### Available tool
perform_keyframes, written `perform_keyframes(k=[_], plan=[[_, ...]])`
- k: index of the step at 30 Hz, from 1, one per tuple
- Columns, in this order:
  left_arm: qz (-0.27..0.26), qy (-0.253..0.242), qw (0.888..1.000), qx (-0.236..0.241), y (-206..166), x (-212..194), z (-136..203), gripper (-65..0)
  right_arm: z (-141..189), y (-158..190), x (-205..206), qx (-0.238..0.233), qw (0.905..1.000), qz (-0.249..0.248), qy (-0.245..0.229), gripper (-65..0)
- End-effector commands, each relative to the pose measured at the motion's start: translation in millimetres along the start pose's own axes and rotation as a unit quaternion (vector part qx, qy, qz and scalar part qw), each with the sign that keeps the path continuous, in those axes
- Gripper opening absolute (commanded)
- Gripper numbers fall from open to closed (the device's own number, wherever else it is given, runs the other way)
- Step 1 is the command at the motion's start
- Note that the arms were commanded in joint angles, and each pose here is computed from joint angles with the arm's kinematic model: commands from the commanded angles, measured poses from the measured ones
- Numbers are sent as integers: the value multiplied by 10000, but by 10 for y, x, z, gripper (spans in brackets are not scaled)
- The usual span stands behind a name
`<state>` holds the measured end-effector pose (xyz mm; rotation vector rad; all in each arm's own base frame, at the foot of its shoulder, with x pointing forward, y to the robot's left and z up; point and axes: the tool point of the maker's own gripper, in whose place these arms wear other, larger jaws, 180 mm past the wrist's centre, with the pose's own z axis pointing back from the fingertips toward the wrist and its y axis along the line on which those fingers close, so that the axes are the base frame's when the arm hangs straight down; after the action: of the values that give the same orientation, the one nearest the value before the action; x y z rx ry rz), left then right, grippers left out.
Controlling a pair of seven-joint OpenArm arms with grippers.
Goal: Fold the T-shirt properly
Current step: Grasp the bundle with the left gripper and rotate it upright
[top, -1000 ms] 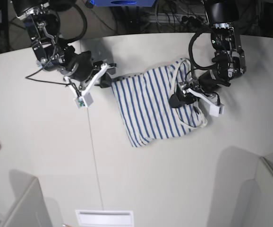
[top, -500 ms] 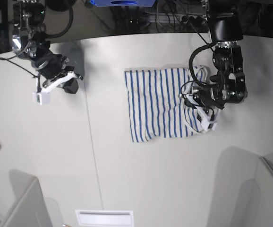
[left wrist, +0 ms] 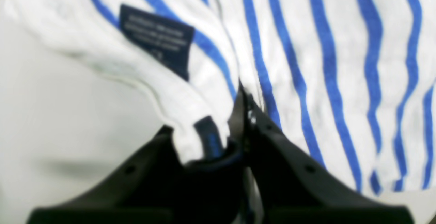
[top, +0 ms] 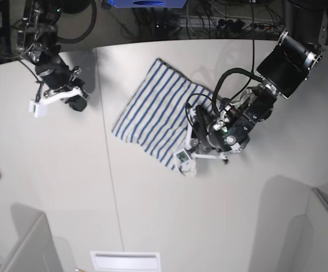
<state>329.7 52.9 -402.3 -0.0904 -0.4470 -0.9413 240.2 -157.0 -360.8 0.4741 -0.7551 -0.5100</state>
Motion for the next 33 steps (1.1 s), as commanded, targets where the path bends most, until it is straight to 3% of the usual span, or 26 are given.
perform_keyframes(k=[1, 8, 16, 18, 21, 24, 26, 33], plan=[[-260, -234, 9994, 14, 7, 167, 47, -650, 49, -11, 155, -7, 9996, 17, -266, -650], [-1878, -352, 9815, -73, -183, 415, -115, -650, 86, -99, 152, -130, 9994, -79, -312, -650], [-2719, -874, 9583, 35, 46, 674, -136, -650, 73, -80, 120, -113, 9992, -190, -324, -650], [-3031, -1094, 9467, -20, 69, 772, -98, -650, 91, -119, 147, -166, 9986, -300, -397, -650], [-3821, -1185, 9165, -94, 33, 732, -130, -650, 87, -251, 124, -321, 9974, -500, -410, -650], [-4322, -1156, 8941, -224, -94, 592, -216, -650, 35, -363, 28, -440, 9967, -625, -279, -650], [-4446, -1193, 8866, -447, -245, 508, -261, -650, 2, -422, -42, -506, 9961, -691, -188, -650], [-4267, -1666, 8854, -794, -342, 747, -203, -650, -70, -454, -15, -588, 9964, -591, -151, -650]])
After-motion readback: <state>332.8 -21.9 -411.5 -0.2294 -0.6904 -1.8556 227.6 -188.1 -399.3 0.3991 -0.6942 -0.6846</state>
